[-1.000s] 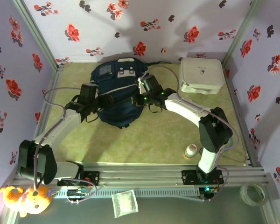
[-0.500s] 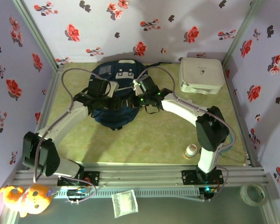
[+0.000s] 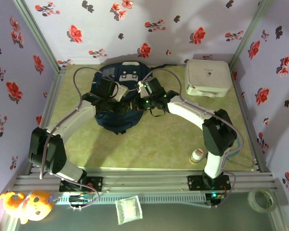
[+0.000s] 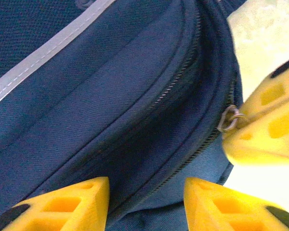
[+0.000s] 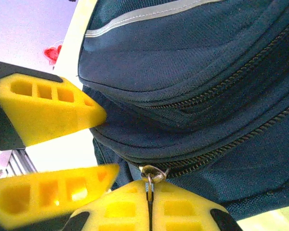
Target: Pack books, pencil case, and school supplies into a backpack
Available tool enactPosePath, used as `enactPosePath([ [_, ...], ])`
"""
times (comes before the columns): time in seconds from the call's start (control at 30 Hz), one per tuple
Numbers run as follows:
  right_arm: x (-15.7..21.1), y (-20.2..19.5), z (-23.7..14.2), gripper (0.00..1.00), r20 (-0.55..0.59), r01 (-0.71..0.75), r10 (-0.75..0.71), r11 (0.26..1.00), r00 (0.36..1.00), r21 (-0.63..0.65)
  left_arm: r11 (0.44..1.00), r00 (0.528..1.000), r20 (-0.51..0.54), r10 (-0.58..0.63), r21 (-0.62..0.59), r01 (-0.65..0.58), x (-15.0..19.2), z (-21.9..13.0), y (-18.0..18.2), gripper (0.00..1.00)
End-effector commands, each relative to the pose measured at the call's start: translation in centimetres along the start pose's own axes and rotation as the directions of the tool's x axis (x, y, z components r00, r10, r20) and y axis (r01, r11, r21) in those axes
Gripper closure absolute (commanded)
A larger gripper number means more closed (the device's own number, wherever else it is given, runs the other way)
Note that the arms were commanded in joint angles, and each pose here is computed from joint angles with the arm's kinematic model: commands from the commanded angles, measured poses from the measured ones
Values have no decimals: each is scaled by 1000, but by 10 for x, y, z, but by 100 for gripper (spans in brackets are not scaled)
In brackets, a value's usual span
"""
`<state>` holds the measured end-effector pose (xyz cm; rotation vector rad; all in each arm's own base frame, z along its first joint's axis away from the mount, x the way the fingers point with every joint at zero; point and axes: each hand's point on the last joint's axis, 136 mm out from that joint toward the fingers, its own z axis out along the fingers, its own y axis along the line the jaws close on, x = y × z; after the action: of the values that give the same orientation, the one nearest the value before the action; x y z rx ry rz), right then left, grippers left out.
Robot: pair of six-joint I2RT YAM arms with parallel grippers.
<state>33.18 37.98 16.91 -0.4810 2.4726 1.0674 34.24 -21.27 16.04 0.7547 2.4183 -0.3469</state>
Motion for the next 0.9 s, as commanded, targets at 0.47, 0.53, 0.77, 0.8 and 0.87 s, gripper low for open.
enactPosePath([
  [0.47,-7,27,-21,96,35,15,-10,989,999,-146,984,986,58,156,-93,-150,-18,9,9,73],
  [0.53,-8,26,-23,96,39,12,-7,989,999,-148,984,984,53,172,-59,-169,-15,12,3,69],
  [0.77,-12,29,-27,96,48,8,1,985,999,-172,979,979,49,197,37,-199,-6,20,-12,66],
  [0.8,-11,30,-27,96,47,5,3,985,999,-174,979,979,45,198,36,-200,-6,21,-12,67],
  [0.87,-12,29,-28,96,49,3,6,984,999,-177,979,979,39,199,39,-200,-5,24,-12,70],
])
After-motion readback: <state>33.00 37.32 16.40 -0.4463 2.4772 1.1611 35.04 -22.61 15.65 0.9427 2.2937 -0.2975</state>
